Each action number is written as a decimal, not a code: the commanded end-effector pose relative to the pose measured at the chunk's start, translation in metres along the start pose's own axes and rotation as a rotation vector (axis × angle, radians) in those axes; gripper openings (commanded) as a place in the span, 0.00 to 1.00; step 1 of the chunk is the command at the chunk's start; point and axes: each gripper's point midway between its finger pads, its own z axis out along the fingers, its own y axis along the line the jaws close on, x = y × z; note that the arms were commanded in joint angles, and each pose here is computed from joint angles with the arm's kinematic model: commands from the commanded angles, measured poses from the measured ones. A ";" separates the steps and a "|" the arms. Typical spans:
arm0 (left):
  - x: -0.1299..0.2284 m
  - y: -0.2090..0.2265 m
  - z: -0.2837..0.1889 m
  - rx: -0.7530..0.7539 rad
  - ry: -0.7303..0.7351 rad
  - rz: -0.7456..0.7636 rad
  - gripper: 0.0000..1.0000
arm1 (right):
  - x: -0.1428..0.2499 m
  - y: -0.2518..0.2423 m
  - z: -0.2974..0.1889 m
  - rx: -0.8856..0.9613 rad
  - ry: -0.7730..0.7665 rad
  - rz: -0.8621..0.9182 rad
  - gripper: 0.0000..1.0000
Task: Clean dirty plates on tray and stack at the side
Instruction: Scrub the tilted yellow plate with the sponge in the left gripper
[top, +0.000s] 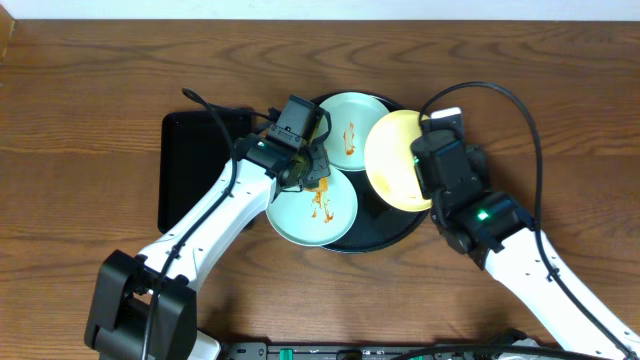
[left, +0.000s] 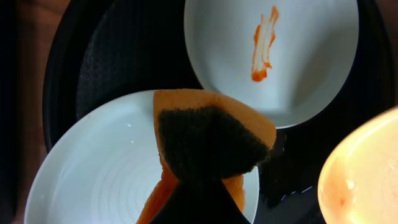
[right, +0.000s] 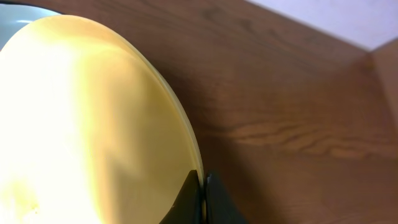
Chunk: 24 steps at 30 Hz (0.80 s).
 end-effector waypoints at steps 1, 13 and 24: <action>0.002 0.000 -0.005 0.010 0.007 0.010 0.07 | -0.002 -0.012 -0.004 0.106 -0.011 -0.081 0.01; 0.005 0.000 -0.005 0.013 0.023 0.009 0.07 | -0.012 -0.011 -0.011 0.162 -0.065 0.012 0.01; 0.011 -0.038 -0.009 0.212 0.081 0.015 0.07 | 0.078 0.009 0.014 0.015 0.322 0.344 0.01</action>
